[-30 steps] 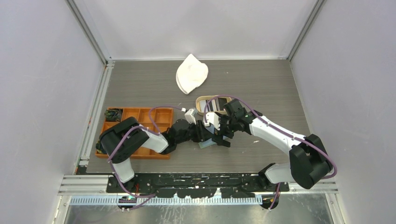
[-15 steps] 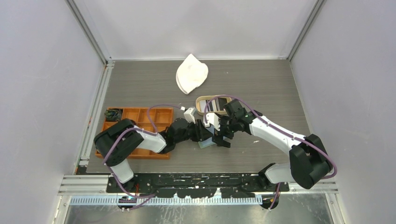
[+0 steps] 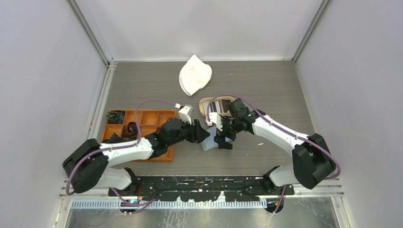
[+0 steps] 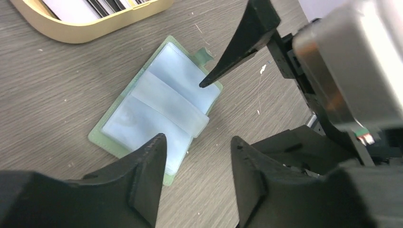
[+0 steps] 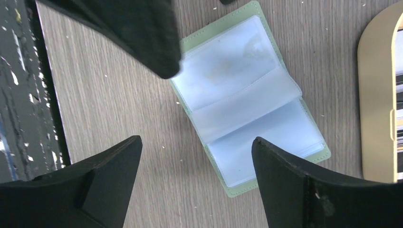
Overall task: Put the credit cards into the card holder
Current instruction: Open the card holder at the center of the board.
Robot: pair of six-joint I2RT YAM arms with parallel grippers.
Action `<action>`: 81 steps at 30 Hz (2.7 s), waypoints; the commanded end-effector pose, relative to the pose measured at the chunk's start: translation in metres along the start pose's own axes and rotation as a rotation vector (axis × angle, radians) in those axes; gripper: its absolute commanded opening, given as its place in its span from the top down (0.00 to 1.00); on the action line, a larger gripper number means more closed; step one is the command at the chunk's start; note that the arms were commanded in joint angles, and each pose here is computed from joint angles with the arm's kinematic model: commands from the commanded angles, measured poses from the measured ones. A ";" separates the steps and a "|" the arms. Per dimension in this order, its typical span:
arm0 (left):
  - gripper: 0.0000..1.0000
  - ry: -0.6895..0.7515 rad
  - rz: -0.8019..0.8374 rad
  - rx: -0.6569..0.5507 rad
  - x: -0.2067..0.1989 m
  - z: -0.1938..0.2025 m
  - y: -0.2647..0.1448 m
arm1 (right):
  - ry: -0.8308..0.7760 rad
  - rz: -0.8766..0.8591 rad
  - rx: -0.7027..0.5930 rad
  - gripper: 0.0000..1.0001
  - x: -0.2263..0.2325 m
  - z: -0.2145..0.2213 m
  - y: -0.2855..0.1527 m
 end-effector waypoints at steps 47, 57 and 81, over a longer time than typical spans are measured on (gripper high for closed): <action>0.58 -0.216 -0.044 -0.033 0.030 0.030 0.008 | 0.920 -0.096 -0.050 0.92 -0.039 -0.015 0.029; 0.61 -0.217 -0.034 -0.061 0.029 0.025 0.009 | 0.553 -0.005 -0.086 0.83 -0.036 -0.025 -0.003; 0.59 -0.100 -0.091 -0.077 0.041 0.028 -0.031 | -0.305 0.326 0.060 0.14 -0.020 -0.018 0.040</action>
Point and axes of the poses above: each gripper's point midway between its finger pads, its own y axis out along the fingers, its own x axis along the line the jaws close on, z = x × y, the point moved 3 cm from there along -y, back along the fingers, and after that the axes turned 2 degrees about -y, right-handed, at the moved point
